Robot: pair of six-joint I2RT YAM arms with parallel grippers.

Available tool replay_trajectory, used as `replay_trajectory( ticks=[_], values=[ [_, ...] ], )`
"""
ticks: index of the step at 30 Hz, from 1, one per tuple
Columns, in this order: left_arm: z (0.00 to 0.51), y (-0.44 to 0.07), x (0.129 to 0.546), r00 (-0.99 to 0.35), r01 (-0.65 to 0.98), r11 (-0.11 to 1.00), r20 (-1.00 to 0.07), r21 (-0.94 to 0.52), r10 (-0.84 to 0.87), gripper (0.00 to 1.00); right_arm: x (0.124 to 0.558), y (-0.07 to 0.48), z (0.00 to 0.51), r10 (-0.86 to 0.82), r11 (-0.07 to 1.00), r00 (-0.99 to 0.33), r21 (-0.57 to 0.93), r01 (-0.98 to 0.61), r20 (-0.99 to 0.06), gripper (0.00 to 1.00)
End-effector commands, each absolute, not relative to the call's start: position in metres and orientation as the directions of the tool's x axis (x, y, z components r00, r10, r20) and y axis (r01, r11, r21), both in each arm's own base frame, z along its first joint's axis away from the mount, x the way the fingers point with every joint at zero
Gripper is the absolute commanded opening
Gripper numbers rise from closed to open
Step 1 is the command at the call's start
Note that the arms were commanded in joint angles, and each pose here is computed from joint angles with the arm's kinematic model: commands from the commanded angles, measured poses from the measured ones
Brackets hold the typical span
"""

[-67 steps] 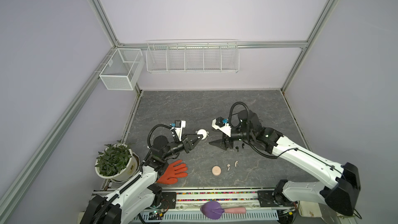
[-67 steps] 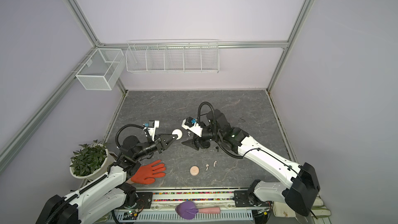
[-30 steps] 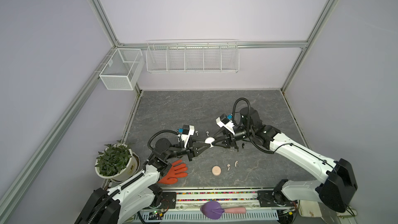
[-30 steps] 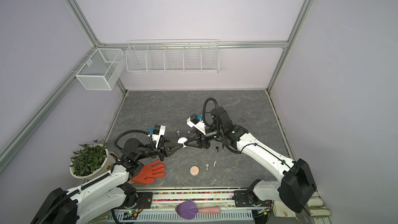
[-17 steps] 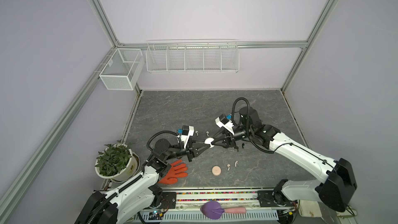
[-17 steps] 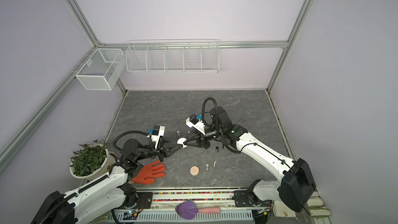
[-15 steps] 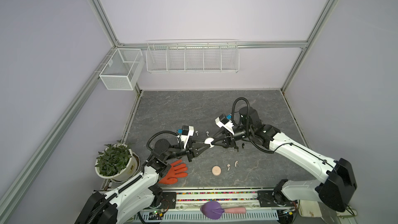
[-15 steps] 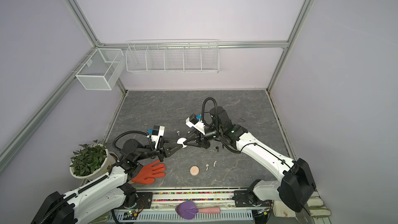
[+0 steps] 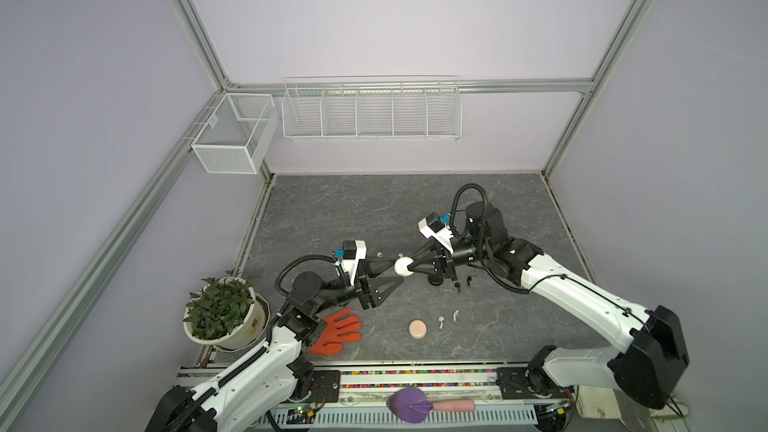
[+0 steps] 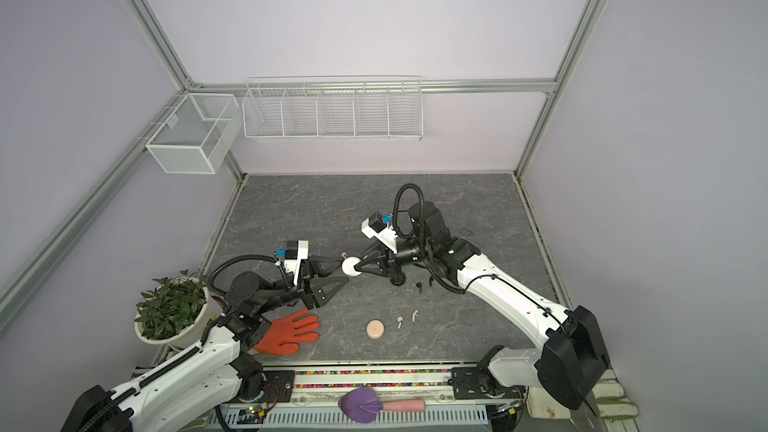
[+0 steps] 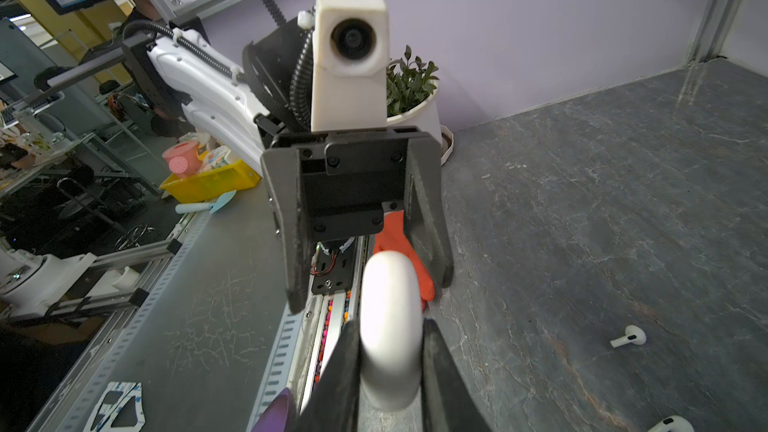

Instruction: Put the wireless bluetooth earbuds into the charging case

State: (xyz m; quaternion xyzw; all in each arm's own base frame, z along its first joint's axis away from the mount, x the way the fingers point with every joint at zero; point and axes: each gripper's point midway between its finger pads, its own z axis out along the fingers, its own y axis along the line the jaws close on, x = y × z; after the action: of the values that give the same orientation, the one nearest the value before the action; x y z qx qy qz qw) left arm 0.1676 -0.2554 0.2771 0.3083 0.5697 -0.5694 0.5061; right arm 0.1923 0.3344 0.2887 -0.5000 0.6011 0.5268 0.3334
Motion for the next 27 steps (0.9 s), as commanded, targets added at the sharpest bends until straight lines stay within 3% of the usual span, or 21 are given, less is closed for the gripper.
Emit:
replay_trajectory(
  ticks=[1,12,27],
  values=[
    [0.287,-0.258,0.164,-0.232,0.952,0.140,-0.939,-0.273,-0.253,0.65,0.198,0.334,0.318,-0.151,-0.063,-0.230,0.242,-0.968,-0.961,0.16],
    [0.302,-0.267,0.168,-0.194,0.970,0.085,-0.937,-0.228,-0.291,0.60,0.198,0.332,0.322,-0.130,-0.044,-0.231,0.238,-0.970,-0.964,0.16],
    [0.309,-0.264,0.177,-0.081,0.976,0.169,-0.951,-0.136,-0.299,0.54,0.197,0.333,0.316,-0.163,-0.053,-0.254,0.265,-0.963,-0.953,0.16]
  ],
)
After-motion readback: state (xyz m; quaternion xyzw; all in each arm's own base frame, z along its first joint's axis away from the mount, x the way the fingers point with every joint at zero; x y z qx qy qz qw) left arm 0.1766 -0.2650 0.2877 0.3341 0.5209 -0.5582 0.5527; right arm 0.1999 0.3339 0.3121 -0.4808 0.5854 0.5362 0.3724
